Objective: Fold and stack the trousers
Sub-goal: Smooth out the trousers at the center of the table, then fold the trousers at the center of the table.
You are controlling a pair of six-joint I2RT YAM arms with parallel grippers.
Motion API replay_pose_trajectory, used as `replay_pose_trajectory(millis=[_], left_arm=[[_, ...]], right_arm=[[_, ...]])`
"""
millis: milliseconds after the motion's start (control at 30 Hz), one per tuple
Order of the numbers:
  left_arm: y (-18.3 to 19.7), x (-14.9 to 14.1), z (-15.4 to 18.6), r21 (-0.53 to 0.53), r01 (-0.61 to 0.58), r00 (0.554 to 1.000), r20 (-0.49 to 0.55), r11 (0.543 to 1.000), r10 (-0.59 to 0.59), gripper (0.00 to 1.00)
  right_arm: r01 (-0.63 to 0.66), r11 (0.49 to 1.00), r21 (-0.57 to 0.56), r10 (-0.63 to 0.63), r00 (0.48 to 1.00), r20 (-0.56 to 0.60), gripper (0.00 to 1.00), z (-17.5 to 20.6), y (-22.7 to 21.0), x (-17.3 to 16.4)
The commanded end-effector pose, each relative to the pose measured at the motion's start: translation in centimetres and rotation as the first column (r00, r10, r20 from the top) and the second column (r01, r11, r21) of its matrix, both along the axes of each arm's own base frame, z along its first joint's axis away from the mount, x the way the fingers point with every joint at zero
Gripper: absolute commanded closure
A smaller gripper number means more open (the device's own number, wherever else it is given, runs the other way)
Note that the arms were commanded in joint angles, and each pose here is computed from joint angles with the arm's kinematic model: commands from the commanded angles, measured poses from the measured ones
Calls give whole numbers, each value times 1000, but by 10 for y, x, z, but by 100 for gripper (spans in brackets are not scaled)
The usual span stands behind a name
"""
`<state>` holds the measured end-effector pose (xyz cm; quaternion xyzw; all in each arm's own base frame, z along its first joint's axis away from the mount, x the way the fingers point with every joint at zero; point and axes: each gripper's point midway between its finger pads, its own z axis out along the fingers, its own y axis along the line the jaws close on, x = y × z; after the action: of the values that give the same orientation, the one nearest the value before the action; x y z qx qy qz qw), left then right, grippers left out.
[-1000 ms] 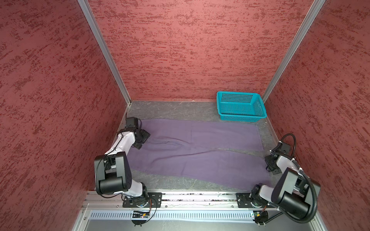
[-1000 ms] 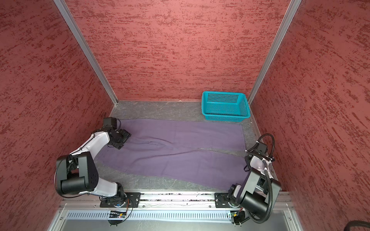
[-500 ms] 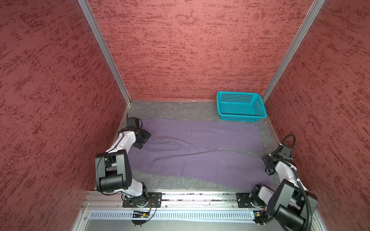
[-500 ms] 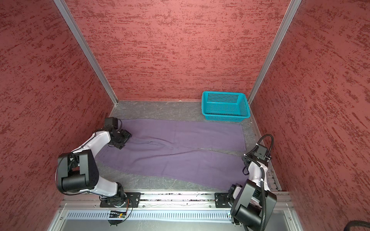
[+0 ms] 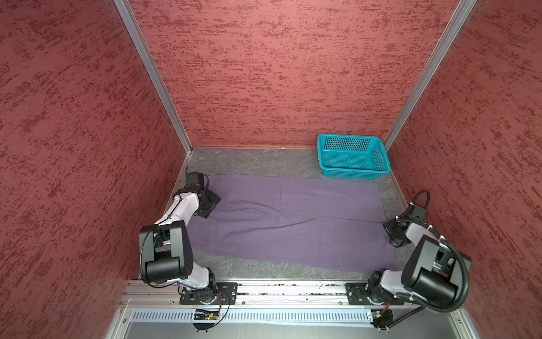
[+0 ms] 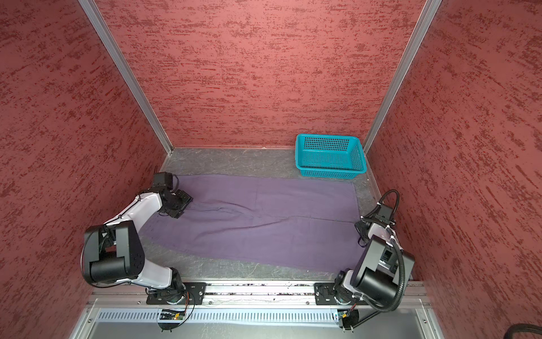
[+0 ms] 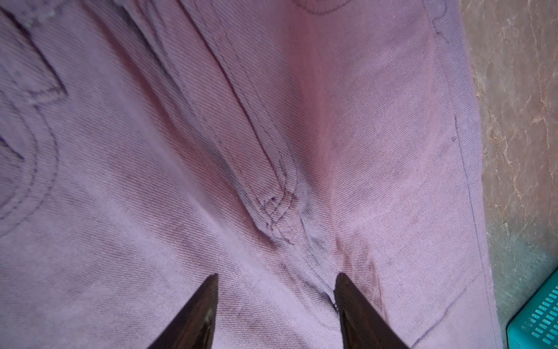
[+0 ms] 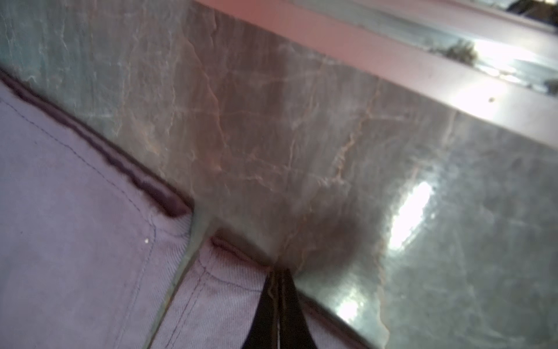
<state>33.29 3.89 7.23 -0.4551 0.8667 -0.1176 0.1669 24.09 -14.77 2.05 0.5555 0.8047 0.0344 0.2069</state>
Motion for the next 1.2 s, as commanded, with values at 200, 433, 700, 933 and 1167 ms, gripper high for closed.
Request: replay_pose_trajectory(millis=[200, 433, 700, 933, 1167], left_arm=[[6, 9, 13, 32, -4, 999, 39, 999, 3, 38], [-1, 25, 28, 0, 6, 994, 105, 1000, -6, 35], [-27, 24, 18, -63, 38, 992, 126, 997, -30, 35], [-38, 16, 21, -114, 64, 987, 151, 991, -47, 34], [-39, 10, 34, -132, 71, 979, 200, 989, -44, 34]], right_arm=[[75, 994, -85, -81, 995, -61, 100, 5, -33, 0], [128, 990, -52, -131, 990, -49, 30, 21, -14, -28], [201, 978, -62, -204, 978, -41, 1, 37, 7, -69], [337, 938, 81, -332, 940, -74, 1, 8, 35, -89], [433, 900, 48, -430, 901, -59, 1, 11, 35, -107]])
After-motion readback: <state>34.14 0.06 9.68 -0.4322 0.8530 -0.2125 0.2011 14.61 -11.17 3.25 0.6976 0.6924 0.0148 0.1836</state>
